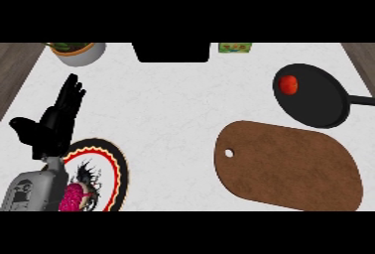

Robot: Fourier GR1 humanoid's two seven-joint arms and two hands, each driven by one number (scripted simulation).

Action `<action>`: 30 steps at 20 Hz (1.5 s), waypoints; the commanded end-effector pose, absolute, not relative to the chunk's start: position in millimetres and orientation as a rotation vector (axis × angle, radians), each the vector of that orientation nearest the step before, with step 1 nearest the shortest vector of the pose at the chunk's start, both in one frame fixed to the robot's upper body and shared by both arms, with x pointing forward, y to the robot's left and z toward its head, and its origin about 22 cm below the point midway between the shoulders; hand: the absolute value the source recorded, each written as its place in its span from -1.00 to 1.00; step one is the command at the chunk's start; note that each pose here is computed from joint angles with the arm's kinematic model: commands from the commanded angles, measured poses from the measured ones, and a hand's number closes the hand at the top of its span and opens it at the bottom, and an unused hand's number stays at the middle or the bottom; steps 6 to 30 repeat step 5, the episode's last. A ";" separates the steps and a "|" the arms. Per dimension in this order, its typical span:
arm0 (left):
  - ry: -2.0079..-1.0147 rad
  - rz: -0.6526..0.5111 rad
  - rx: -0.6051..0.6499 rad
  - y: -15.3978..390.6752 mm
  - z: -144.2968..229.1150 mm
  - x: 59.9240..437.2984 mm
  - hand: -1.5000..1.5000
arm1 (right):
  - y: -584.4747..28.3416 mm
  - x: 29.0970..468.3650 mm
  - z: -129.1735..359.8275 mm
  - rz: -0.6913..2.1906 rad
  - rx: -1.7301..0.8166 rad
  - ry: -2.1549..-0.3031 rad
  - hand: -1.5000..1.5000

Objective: Pick the tomato from the cutting board and place it in the pan

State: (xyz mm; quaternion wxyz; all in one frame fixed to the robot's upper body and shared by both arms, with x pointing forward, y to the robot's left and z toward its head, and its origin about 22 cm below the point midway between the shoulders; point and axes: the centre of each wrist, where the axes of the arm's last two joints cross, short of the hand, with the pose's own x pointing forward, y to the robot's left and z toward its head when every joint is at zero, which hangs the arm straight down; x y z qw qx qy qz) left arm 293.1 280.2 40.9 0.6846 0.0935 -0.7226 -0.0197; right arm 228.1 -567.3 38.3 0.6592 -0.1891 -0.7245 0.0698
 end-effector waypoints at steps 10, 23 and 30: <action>-1.610 -0.033 0.203 282.8 35.3 295.3 0.00 | -572.3 209.2 32.6 0.227 -0.260 -1.741 -1.00; -1.610 -0.033 0.203 282.8 35.3 295.3 0.00 | -572.3 209.2 32.6 0.227 -0.260 -1.741 -1.00; -1.610 -0.033 0.203 282.8 35.3 295.3 0.00 | -572.3 209.2 32.6 0.227 -0.260 -1.741 -1.00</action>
